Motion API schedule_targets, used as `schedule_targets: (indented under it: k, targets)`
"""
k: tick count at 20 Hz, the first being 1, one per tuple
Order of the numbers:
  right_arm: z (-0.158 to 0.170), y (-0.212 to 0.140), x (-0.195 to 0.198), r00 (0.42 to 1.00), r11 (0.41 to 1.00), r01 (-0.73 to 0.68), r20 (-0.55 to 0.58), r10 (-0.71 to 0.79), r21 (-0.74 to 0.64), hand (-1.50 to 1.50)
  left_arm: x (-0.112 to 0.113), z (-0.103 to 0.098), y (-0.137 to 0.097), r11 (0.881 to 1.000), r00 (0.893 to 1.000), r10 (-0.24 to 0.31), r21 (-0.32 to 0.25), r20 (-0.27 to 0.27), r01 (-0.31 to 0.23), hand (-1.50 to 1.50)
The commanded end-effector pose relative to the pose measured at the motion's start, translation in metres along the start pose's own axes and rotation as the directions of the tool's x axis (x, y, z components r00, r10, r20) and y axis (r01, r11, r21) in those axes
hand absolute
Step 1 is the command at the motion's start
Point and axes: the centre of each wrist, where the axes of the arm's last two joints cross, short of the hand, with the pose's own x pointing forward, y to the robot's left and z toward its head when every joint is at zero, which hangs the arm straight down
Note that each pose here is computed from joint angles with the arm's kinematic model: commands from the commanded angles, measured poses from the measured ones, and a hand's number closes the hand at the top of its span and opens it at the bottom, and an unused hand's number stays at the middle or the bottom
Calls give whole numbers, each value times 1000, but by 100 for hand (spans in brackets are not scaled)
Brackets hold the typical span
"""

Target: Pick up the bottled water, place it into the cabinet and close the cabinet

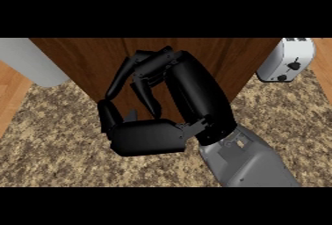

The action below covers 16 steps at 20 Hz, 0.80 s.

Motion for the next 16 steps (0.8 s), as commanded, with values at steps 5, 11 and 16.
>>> schedule_targets:
  k: [5, 11, 16]
  targets:
    - [-45, -33, -61, 995, 1000, -8, -102, 7, -11, 150, 19, -7, 10, 1000, 1000, -9, -7, 17, 9, 150]
    - [-72, -42, -65, 992, 997, -56, -119, 50, -50, 150, 22, -2, 16, 1000, 1000, 3, -13, -25, -4, 150]
    - [-72, -60, -74, 987, 993, -72, -153, 58, -92, 150, 9, -9, 11, 999, 1000, 18, -30, -13, -18, 150]
